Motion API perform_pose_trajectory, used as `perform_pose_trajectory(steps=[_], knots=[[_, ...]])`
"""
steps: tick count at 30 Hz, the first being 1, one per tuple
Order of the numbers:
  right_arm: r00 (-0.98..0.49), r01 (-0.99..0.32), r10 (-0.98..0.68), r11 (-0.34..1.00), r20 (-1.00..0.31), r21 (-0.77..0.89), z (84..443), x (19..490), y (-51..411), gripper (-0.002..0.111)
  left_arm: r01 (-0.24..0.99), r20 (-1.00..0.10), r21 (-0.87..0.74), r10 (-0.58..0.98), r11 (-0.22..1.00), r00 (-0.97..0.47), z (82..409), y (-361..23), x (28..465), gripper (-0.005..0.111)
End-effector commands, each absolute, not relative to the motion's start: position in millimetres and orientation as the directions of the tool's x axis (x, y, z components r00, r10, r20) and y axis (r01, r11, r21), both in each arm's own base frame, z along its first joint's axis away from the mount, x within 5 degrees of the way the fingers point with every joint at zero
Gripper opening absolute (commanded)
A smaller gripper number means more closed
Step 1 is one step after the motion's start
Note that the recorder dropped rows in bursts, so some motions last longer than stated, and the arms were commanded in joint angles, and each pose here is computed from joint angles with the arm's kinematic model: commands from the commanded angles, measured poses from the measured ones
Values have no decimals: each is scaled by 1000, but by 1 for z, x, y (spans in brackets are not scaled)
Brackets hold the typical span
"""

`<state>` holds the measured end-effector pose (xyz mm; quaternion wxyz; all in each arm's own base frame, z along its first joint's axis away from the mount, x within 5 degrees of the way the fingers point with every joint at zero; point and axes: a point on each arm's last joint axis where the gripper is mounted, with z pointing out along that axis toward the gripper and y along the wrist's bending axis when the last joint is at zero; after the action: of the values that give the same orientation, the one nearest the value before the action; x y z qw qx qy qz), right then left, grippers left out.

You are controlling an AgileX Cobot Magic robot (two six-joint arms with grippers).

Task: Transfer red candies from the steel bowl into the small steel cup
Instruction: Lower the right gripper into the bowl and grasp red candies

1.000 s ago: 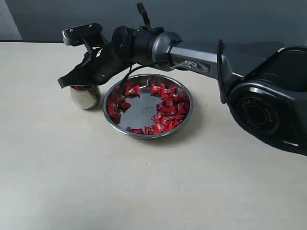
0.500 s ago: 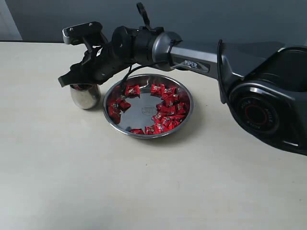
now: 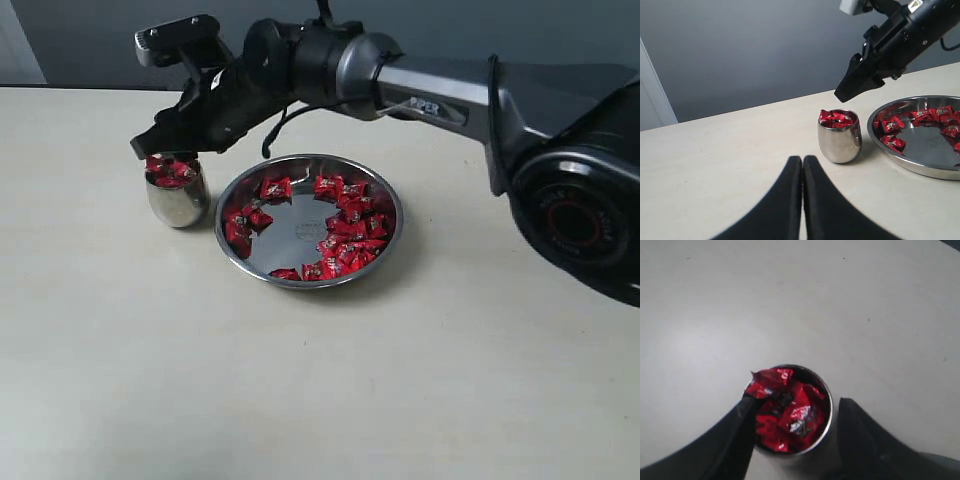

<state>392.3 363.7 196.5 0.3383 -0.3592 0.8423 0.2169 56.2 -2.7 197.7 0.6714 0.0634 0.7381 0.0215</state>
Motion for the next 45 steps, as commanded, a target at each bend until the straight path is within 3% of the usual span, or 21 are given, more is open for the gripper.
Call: perform_pose_trajectory(steps=[1,6,13,25,33,40,45], knots=[[-514,-778,-561,623,-648,78,214,388,345,49,64,-990,109,115,992,-87,197,-3,56,2],[-521,-812,-720,584,-459,7,203,381,327,49,64,-990,109,115,992,-87,197,-3,56,2],[-574,-791,-768,610,-285,-50,194,377,311,49,64,-990,109,115,992,-85,197,-3,56,2],[-610,-747,-714,663,-345,-52,195,384,312,49,64,-990,109,115,992,-85,197,-3,56,2],[-711,-662,-580,743,-399,99,195,403,294,49,64,-990,109,115,992,-85,197,-3,56,2],[-772,-624,-551,751,-317,213,153,405,298,49,64,-990,109,115,992,-85,197,-3,56,2],[-776,-611,-516,758,-362,229,134,412,304,49,64,-990,109,115,992,-88,197,-3,56,2]])
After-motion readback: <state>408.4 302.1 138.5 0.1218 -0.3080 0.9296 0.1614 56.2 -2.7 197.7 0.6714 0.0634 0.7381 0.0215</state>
